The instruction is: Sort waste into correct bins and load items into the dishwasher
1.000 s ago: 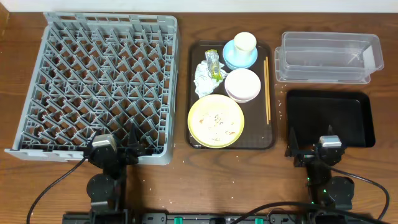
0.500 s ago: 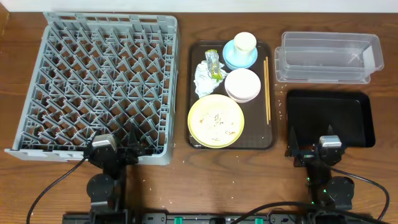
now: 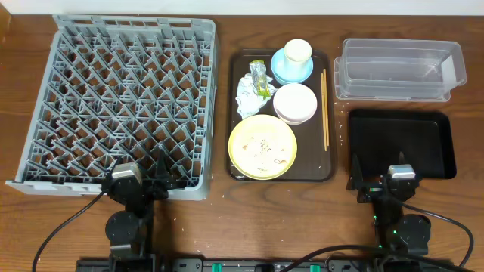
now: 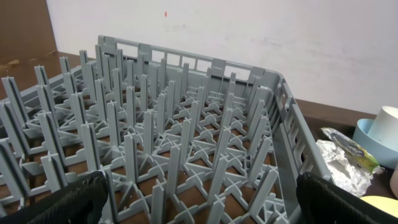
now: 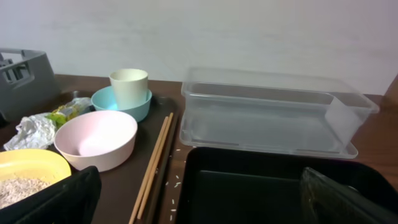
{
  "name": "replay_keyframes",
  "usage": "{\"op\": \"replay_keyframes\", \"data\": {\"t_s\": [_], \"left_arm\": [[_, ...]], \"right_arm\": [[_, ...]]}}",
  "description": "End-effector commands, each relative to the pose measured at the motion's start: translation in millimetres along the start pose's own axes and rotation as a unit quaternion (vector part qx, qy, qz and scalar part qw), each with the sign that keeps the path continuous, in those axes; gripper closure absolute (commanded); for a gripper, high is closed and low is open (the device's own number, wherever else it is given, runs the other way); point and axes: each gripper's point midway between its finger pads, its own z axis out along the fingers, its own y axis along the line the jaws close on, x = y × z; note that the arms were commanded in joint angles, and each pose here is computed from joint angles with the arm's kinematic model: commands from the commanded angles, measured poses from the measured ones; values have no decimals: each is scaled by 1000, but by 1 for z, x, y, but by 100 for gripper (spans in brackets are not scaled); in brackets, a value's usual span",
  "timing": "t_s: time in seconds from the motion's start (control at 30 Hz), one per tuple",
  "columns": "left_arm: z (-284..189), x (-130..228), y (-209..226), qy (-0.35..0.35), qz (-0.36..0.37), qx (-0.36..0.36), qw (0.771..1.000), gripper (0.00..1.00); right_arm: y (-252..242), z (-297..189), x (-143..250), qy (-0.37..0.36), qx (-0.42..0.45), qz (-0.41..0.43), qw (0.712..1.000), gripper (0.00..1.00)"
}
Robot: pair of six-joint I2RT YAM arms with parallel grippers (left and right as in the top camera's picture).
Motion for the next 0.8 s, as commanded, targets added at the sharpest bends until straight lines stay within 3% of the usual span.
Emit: {"op": "replay_keyframes", "data": {"t_s": [0.0, 0.3, 0.47, 0.57, 0.77], "left_arm": [[1, 16, 3, 24, 8, -7, 1000, 2], [1, 16, 3, 24, 8, -7, 1000, 2], [1, 16, 3, 24, 8, -7, 1000, 2], [1, 16, 3, 24, 8, -7, 1000, 2], [1, 16, 3, 24, 8, -7, 1000, 2]], "right_arm": [[-1, 0, 1, 1, 1, -3, 1000, 1], [2, 0, -4, -9, -8, 16, 1000, 1], [34, -5, -29, -56, -103, 41, 992, 1], [65, -17, -40, -72, -200, 51, 976, 1], [88, -36, -69, -107, -286, 124, 944, 1]]}}
